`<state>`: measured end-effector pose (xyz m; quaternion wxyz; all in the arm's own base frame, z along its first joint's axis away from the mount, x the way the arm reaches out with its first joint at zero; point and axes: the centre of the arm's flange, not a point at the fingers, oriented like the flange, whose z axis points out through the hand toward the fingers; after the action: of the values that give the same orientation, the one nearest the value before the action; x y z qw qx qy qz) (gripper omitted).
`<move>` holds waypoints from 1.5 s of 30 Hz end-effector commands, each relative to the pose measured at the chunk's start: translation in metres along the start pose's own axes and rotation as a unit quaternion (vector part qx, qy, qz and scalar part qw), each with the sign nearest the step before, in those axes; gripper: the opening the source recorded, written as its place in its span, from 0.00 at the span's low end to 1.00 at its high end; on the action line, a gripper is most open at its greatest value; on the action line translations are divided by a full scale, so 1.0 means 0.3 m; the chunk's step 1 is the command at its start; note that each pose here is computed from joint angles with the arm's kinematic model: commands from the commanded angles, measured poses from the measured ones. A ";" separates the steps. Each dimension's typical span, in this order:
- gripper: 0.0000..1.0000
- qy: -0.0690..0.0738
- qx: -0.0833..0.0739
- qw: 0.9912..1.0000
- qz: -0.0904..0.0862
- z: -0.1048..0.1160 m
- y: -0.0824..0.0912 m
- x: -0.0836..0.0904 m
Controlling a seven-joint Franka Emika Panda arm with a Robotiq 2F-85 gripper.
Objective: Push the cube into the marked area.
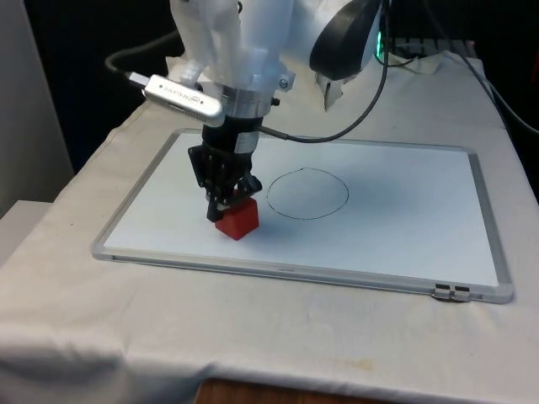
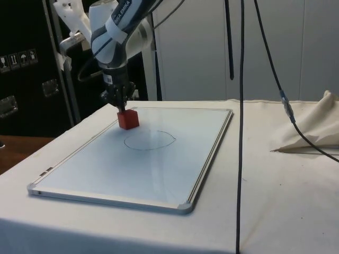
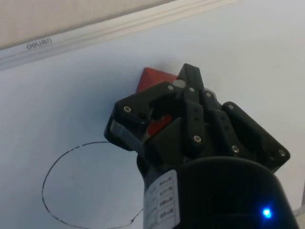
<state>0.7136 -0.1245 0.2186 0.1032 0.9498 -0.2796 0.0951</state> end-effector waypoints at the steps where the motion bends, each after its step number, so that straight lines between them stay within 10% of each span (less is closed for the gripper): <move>1: 0.00 -0.007 -0.002 1.000 0.002 -0.005 0.005 -0.012; 16: 0.00 -0.065 -0.010 0.998 0.003 -0.006 0.029 -0.072; 26: 0.00 -0.113 -0.017 0.993 0.006 -0.009 0.049 -0.121; 31: 0.00 -0.142 -0.015 0.990 0.009 -0.015 0.062 -0.157; 45: 0.00 -0.172 0.001 0.985 0.003 -0.034 -0.005 -0.199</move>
<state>0.6648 -0.0898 0.2141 0.0566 0.9519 -0.2939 -0.0661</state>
